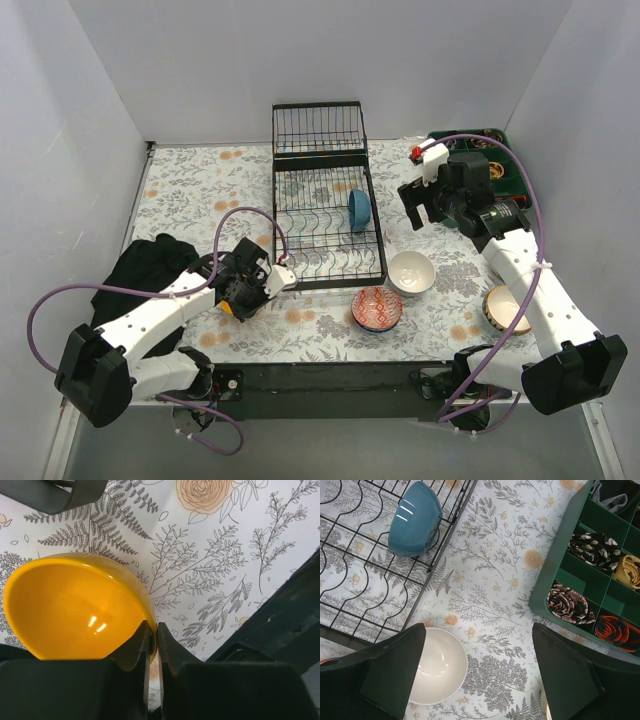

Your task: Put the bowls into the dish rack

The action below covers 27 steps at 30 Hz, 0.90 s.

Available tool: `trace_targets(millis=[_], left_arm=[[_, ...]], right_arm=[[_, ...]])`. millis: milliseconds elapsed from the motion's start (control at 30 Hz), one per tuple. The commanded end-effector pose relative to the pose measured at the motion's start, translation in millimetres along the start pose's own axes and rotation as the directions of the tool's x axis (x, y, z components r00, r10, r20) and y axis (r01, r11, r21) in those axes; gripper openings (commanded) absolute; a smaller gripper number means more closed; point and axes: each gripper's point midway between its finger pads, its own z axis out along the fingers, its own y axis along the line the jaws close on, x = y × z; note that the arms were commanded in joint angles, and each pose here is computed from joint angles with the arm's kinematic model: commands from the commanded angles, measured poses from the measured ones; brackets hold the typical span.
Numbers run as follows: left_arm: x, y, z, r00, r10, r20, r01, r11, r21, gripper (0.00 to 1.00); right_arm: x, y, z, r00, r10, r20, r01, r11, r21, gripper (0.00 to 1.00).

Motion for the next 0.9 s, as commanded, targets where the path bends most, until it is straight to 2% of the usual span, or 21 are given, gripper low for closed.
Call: trace_targets(millis=[0, 133, 267, 300, 333, 400, 467, 500, 600, 667, 700, 733, 767, 867], left_arm=[[-5.6, -5.5, -31.6, 1.000, -0.013, 0.008, 0.013, 1.000, 0.010, 0.00], [-41.1, 1.3, -77.3, 0.993, -0.012, 0.121, 0.014, 1.000, -0.022, 0.00], [-111.1, 15.5, -107.3, 0.950, 0.030, 0.310, -0.019, 0.999, -0.037, 0.00], [-139.4, 21.8, -118.7, 0.920, 0.041, 0.389, -0.024, 0.999, -0.048, 0.00], [-157.0, 17.8, -114.1, 0.908, 0.037, 0.418, -0.043, 0.999, 0.006, 0.00], [-200.2, 25.4, -124.0, 0.847, 0.049, 0.529, -0.059, 0.998, 0.004, 0.00], [-228.6, 29.7, -113.6, 0.824, 0.005, 0.567, -0.045, 0.997, 0.056, 0.00], [-249.3, 39.0, -117.9, 0.780, 0.009, 0.625, -0.046, 0.998, 0.044, 0.00], [-287.5, 54.1, -108.9, 0.701, -0.083, 0.708, -0.020, 0.991, 0.136, 0.00], [-300.6, 55.7, -92.1, 0.684, -0.229, 0.693, 0.033, 0.958, 0.284, 0.00], [-309.6, 68.1, -95.1, 0.645, -0.276, 0.713, 0.054, 0.947, 0.317, 0.00], [-313.6, 72.2, -94.6, 0.629, -0.321, 0.708, 0.069, 0.930, 0.360, 0.00], [-315.2, 75.1, -90.4, 0.613, -0.420, 0.670, 0.122, 0.888, 0.444, 0.00], [-324.3, 83.2, -90.4, 0.534, -0.522, 0.665, 0.068, 0.811, 0.581, 0.00]], right_arm=[[-18.7, -4.7, -2.0, 0.998, -0.007, 0.064, 0.006, 1.000, 0.014, 0.96], [-24.7, -7.5, -3.6, 0.997, -0.005, 0.074, 0.003, 1.000, 0.026, 0.95], [-24.4, -8.9, -2.8, 0.996, 0.066, 0.057, -0.068, 0.997, 0.033, 0.96], [-24.8, -10.2, -3.7, 0.995, 0.080, 0.054, -0.082, 0.996, 0.036, 0.96], [-25.6, -12.3, -4.4, 0.994, 0.091, 0.055, -0.094, 0.995, 0.042, 0.96], [-26.0, -14.6, -5.3, 0.993, 0.105, 0.053, -0.107, 0.993, 0.055, 0.96], [-22.6, -22.4, -5.0, 0.993, 0.113, 0.040, -0.117, 0.988, 0.098, 0.96], [-22.0, -24.7, -5.2, 0.992, 0.123, 0.036, -0.127, 0.986, 0.111, 0.96], [-10.8, -28.8, -0.7, 0.989, 0.150, -0.016, -0.146, 0.979, 0.139, 0.96], [-3.6, -28.2, 2.0, 0.984, 0.170, -0.054, -0.161, 0.977, 0.144, 0.96], [-0.6, -29.2, 3.3, 0.983, 0.170, -0.067, -0.159, 0.976, 0.149, 0.96], [1.6, -31.6, 3.8, 0.983, 0.167, -0.077, -0.153, 0.975, 0.161, 0.96], [3.4, -32.8, 4.4, 0.983, 0.162, -0.087, -0.145, 0.975, 0.167, 0.96], [7.7, -40.8, 5.3, 0.985, 0.134, -0.111, -0.109, 0.974, 0.200, 0.96]])
